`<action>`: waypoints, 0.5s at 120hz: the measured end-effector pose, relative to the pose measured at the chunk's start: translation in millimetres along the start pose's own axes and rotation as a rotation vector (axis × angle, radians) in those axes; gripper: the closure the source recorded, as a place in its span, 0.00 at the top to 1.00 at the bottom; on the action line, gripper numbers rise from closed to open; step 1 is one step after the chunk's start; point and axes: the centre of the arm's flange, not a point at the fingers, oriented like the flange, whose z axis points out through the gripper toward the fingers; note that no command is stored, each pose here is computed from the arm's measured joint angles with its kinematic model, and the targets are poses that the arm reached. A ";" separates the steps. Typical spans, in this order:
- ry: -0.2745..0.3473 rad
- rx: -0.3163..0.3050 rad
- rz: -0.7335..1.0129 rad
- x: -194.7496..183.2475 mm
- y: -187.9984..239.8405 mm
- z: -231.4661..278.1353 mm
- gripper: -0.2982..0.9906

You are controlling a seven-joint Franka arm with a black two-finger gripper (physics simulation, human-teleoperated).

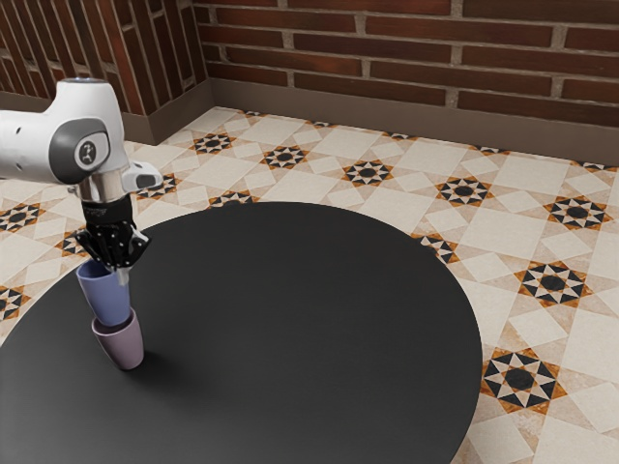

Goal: Place the left cup onto the right cup

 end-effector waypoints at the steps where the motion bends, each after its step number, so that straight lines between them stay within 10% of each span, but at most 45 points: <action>1: 0.000 0.000 0.000 0.0 -0.1 0.0 0.16; 60: -0.010 -0.009 0.003 5.5 -1.2 9.7 0.16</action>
